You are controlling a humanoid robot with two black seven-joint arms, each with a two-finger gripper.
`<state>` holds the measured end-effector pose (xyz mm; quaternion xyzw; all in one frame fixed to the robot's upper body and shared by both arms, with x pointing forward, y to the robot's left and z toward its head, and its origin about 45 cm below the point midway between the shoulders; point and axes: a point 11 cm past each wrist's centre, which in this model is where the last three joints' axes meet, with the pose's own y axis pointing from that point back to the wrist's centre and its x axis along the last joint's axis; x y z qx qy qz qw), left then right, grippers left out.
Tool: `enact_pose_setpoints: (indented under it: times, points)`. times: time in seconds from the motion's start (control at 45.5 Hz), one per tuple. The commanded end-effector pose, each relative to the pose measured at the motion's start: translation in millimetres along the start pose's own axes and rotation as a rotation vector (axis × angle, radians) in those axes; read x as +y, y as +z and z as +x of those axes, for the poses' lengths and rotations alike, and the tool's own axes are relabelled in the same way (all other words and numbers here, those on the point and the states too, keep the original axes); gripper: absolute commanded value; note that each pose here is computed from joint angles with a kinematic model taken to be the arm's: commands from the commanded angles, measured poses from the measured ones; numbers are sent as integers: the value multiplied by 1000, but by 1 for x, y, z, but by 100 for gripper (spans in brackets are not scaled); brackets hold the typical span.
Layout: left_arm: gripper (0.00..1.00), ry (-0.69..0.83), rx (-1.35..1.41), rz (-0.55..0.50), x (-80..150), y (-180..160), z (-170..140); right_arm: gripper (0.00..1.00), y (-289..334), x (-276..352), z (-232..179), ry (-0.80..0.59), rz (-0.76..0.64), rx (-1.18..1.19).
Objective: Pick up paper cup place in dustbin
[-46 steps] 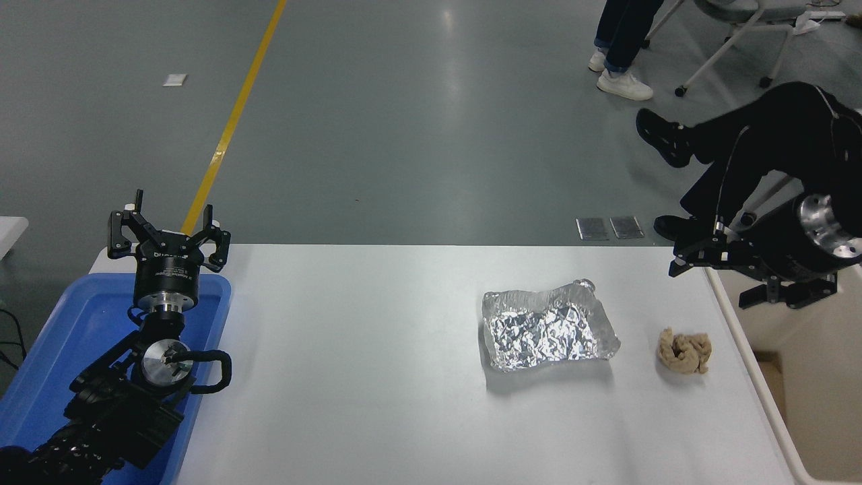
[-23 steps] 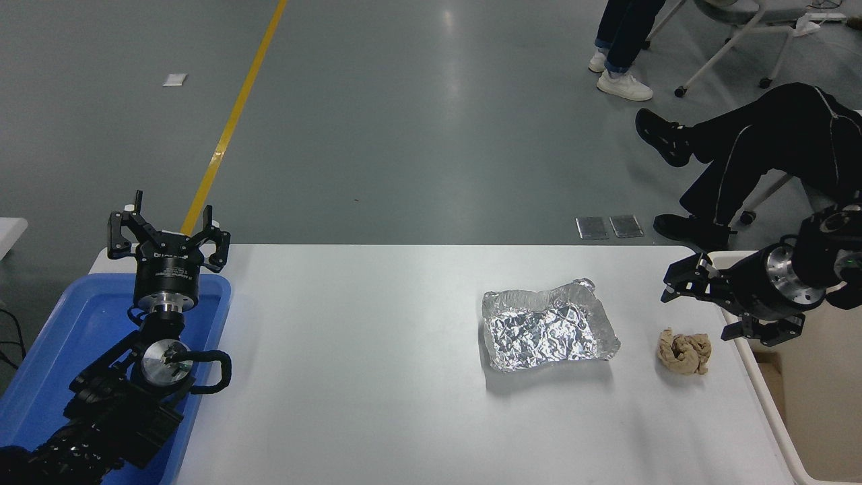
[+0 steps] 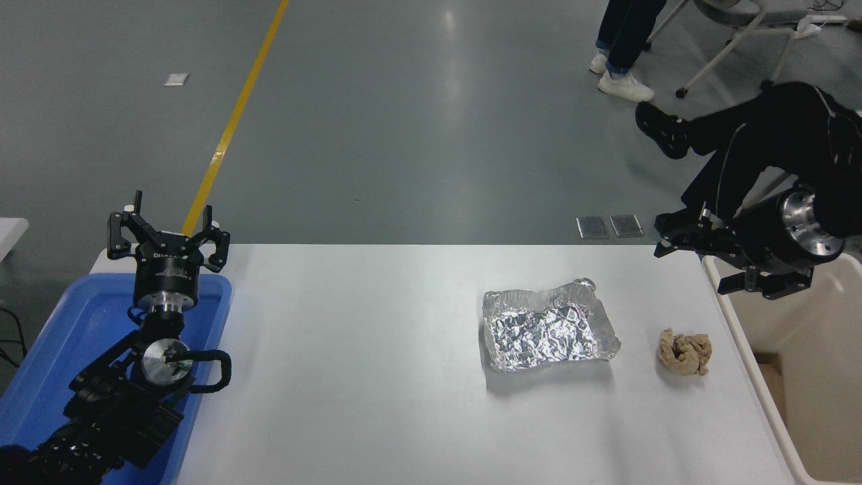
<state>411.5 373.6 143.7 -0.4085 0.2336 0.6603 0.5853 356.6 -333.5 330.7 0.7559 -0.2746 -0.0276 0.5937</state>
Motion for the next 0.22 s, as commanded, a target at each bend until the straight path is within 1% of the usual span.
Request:
enact_pose_setpoints:
  times: [0.0,0.198]
  points:
    - [99,0,0,0,0,0,0,100,-24,41,6,-4,44,76]
    - [99,0,0,0,0,0,0,100,-31,76,2,-65,22,149]
